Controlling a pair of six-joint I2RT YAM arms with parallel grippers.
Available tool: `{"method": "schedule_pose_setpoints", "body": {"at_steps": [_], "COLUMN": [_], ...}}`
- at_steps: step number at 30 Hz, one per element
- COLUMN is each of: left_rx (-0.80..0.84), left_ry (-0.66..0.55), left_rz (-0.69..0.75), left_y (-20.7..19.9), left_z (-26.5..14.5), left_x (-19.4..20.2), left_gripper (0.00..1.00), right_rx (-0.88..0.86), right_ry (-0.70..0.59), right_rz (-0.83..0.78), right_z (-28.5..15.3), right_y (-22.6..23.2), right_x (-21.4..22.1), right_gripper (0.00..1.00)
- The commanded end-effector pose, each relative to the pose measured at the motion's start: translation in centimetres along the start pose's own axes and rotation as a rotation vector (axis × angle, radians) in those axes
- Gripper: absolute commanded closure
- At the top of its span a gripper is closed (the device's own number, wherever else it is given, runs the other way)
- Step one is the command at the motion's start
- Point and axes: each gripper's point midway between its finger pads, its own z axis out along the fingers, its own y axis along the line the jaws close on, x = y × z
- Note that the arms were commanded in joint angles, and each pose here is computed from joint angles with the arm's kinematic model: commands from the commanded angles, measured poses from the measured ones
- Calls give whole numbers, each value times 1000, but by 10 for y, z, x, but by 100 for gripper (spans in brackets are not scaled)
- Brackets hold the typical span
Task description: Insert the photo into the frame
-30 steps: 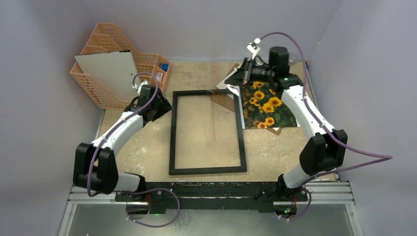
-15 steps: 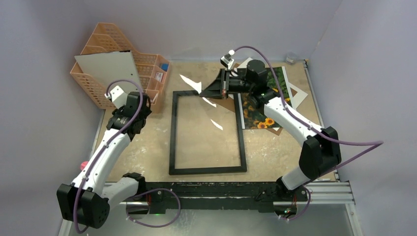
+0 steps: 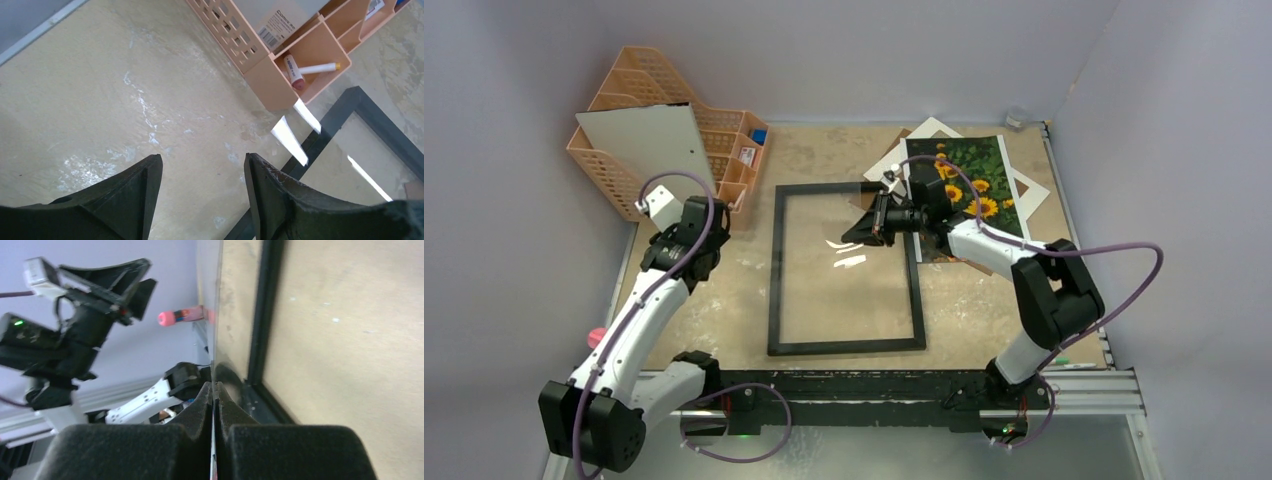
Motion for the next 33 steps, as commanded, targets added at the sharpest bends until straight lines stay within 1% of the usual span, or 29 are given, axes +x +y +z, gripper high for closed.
{"method": "schedule_pose_setpoints", "body": {"at_steps": [1, 3, 6, 10, 14, 19, 24, 33], "left_rx": [77, 115, 145, 161, 156, 181, 234, 298], "left_ry": [59, 101, 155, 194, 201, 232, 280, 356], "left_rz": [26, 43, 60, 78, 82, 79, 85, 101], "left_y": [-18, -27, -34, -39, -40, -47, -59, -70], "left_z": [6, 9, 13, 17, 20, 23, 25, 28], "left_x": [15, 26, 41, 52, 55, 64, 77, 99], "left_gripper": [36, 36, 36, 34, 30, 28, 28, 28], "right_rx": [36, 64, 114, 164, 189, 224, 251, 279], "right_ry": [-71, -83, -52, -53, -69, -57, -62, -12], "right_rz": [-89, -104, -89, -66, -62, -81, -92, -131], "right_z": [3, 4, 3, -13, -30, -34, -41, -44], "right_y": [-23, -39, -67, -89, -102, -119, -135, -148], "right_x": [-13, -18, -17, -18, -17, -16, -24, -24], "right_gripper": [100, 100, 100, 100, 100, 100, 100, 100]}}
